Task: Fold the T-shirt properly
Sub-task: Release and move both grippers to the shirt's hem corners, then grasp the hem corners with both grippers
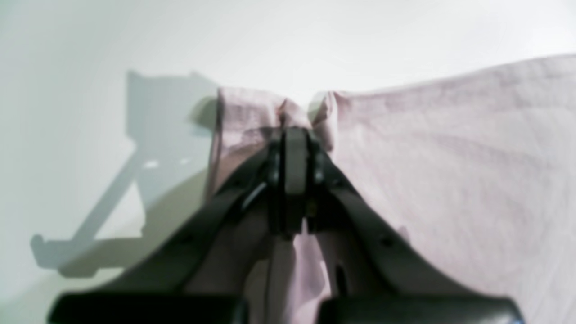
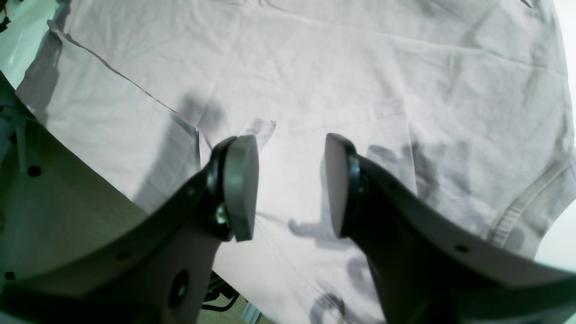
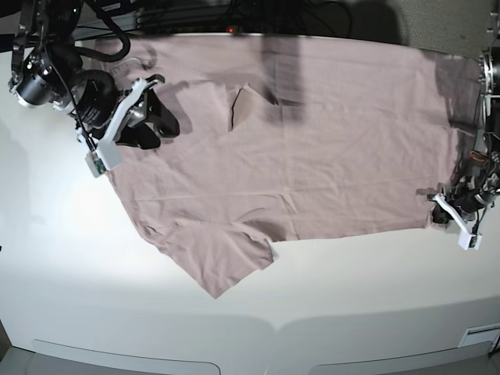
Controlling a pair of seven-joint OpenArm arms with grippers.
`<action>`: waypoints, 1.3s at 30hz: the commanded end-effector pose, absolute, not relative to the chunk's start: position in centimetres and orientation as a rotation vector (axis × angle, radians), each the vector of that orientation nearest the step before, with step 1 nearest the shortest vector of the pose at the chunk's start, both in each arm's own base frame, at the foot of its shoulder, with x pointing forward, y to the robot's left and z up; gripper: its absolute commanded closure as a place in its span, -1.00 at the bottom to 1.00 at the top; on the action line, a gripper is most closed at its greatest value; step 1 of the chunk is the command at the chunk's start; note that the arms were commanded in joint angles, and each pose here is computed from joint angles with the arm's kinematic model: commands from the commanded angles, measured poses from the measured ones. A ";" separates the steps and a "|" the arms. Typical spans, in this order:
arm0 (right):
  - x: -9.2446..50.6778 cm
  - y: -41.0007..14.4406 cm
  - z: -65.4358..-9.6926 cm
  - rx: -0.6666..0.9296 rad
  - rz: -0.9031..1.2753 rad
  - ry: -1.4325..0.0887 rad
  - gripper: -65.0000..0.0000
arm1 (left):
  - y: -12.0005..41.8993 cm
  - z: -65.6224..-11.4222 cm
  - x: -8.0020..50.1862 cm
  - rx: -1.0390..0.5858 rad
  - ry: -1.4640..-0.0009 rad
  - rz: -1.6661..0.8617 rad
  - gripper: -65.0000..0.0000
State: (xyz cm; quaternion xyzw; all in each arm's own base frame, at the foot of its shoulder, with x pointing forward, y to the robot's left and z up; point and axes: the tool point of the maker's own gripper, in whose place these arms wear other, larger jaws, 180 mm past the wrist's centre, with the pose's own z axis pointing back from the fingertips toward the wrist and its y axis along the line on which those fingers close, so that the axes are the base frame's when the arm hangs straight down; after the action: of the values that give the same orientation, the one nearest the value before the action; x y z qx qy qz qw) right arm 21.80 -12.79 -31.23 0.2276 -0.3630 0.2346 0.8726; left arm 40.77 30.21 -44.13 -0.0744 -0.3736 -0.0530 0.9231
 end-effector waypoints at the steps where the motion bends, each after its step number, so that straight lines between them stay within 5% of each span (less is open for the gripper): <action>1: 22.4 -12.6 -29.9 0.489 0.503 -0.811 0.22 | 31.8 -42.9 41.4 -0.115 -0.778 -0.112 1.00; 10: 27.6 -15.2 -28.3 0.290 0.457 -0.945 0.22 | 32.7 -41.7 42.0 -0.121 -0.846 -0.077 1.00; 32: 41.0 -22.0 -33.4 0.217 0.186 -0.815 0.21 | 30.7 -40.3 43.9 -0.194 -0.928 -0.029 1.00; 36: 41.9 -22.8 -34.7 0.213 0.152 -0.804 -0.19 | 30.8 -40.3 43.9 -0.193 -0.926 -0.030 1.00; 39: 42.1 -23.1 -35.7 0.210 0.134 -0.815 -0.25 | 30.7 -40.5 43.8 -0.193 -0.917 -0.031 1.00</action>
State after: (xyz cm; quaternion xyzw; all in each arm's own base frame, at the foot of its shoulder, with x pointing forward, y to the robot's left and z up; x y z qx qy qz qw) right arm 40.75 -22.63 -37.79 0.1069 -0.3661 0.0607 0.9224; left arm 42.08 29.81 -42.91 -0.0967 -0.4097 -0.0147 0.9070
